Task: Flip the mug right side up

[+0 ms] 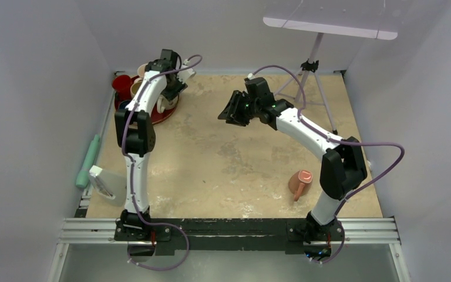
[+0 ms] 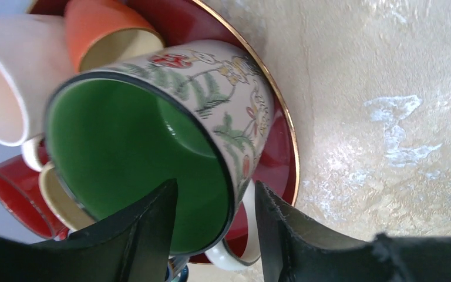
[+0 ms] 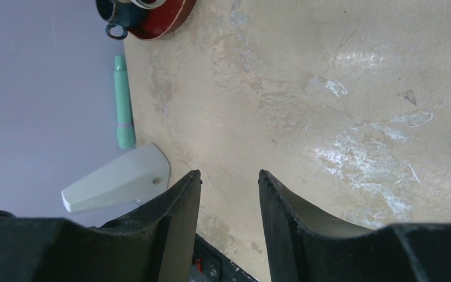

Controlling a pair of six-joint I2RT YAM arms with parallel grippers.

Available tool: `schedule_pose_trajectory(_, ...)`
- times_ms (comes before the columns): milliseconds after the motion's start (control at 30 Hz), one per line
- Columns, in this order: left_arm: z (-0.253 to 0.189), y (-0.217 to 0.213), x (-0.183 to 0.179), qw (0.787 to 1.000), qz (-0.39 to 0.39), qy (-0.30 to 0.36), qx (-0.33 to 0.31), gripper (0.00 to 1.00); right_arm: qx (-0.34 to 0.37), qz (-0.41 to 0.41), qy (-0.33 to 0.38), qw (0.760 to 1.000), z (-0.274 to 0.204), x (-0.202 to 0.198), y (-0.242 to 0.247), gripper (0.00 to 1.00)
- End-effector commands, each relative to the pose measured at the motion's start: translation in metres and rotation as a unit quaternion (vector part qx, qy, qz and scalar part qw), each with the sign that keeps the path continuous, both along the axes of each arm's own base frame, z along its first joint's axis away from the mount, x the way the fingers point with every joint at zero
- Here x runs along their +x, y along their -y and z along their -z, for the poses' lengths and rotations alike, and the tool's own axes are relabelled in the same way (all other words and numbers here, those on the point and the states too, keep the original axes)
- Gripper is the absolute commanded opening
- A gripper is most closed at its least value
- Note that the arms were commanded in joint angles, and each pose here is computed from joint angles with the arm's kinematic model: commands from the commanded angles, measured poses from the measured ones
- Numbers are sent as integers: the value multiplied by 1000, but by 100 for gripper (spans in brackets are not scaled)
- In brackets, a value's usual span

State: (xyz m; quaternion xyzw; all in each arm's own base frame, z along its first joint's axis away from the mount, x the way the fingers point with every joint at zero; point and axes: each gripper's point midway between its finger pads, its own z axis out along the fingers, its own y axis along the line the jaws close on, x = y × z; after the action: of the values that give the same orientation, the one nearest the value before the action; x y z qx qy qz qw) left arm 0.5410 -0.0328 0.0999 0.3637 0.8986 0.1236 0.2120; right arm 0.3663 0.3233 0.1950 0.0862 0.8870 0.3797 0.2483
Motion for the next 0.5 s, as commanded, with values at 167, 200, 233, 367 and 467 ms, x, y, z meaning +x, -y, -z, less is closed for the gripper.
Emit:
schedule_pose_trajectory(167,-106,48,-17,984,31,91,-149,66,-133,60,70,987,-26,11,56,45)
schedule_pose_trajectory(200,-110,53,-24,982,36,89,-165,67,-163,73,63,982,-18,8,69,45)
schedule_pose_trajectory(233,-115,58,-30,979,38,88,-181,68,-187,89,60,976,-14,6,82,46)
schedule_pose_trajectory(367,-131,66,-57,971,34,80,-221,69,-279,153,38,947,5,-12,134,53)
schedule_pose_trajectory(467,-145,65,-79,967,16,71,-243,69,-325,192,20,926,14,-29,166,60)
